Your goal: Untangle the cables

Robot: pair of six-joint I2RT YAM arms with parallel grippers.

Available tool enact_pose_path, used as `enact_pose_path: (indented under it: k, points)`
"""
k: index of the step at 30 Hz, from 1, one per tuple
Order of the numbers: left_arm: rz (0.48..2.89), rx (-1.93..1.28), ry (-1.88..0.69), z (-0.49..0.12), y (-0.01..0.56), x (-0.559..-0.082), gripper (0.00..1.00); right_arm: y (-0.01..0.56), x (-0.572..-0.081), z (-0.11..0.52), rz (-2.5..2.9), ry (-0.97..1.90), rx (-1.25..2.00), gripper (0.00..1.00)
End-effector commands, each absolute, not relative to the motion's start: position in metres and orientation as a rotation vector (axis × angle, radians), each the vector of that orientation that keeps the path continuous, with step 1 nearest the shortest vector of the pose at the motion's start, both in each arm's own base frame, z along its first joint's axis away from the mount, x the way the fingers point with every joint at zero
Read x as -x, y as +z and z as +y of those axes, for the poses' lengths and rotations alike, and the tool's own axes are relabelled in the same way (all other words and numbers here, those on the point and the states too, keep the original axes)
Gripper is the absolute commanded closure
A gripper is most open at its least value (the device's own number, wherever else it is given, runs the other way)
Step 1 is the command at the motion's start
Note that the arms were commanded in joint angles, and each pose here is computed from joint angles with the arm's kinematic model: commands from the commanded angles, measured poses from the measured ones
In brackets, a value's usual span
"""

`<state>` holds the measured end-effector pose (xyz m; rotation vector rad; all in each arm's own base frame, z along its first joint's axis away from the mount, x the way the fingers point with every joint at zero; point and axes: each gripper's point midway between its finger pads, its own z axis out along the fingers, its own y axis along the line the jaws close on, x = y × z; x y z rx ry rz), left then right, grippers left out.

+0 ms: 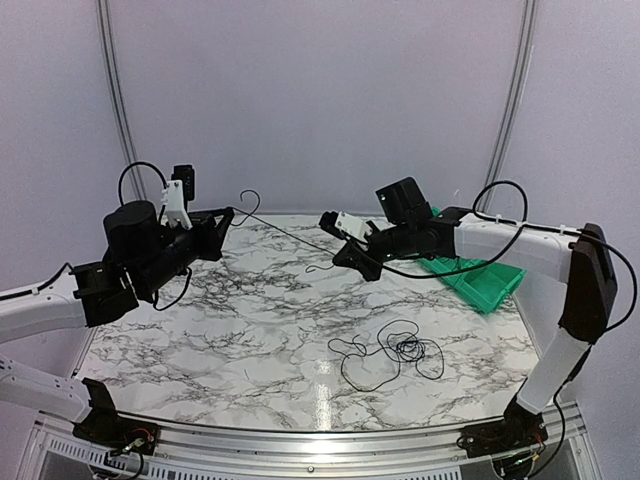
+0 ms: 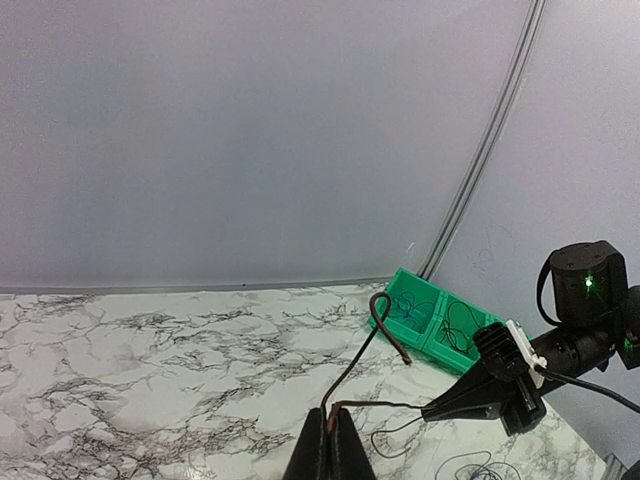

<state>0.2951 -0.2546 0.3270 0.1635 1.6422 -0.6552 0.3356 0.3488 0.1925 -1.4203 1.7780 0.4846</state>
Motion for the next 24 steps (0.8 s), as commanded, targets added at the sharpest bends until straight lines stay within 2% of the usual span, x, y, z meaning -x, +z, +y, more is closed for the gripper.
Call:
enact_pose_path:
  k: [1, 5, 8, 9, 11, 15, 24]
  points:
    - [1.576, -0.090, -0.619, -0.236, 0.345, -0.298, 1.00, 0.185, -0.344, 0.336, 1.847, 0.442, 1.377, 1.00]
    - [1.606, -0.181, -0.634, -0.255, 0.336, -0.301, 0.99, 0.208, -0.348, 0.334, 1.802, 0.425, 1.359, 1.00]
    - [1.659, -0.244, -0.667, -0.273, 0.322, -0.302, 0.66, 0.234, -0.356, 0.328, 1.770, 0.396, 1.328, 1.00]
    - [1.675, -0.258, -0.671, -0.278, 0.318, -0.303, 0.58, 0.242, -0.359, 0.323, 1.766, 0.382, 1.312, 1.00]
    - [1.708, -0.288, -0.674, -0.286, 0.309, -0.305, 0.50, 0.257, -0.370, 0.310, 1.759, 0.349, 1.266, 1.00]
    - [1.731, -0.324, -0.685, -0.293, 0.302, -0.304, 0.45, 0.280, -0.394, 0.273, 1.765, 0.287, 1.151, 1.00]
    - [1.741, -0.330, -0.678, -0.293, 0.300, -0.305, 0.43, 0.314, -0.442, 0.168, 1.811, 0.108, 0.893, 1.00]
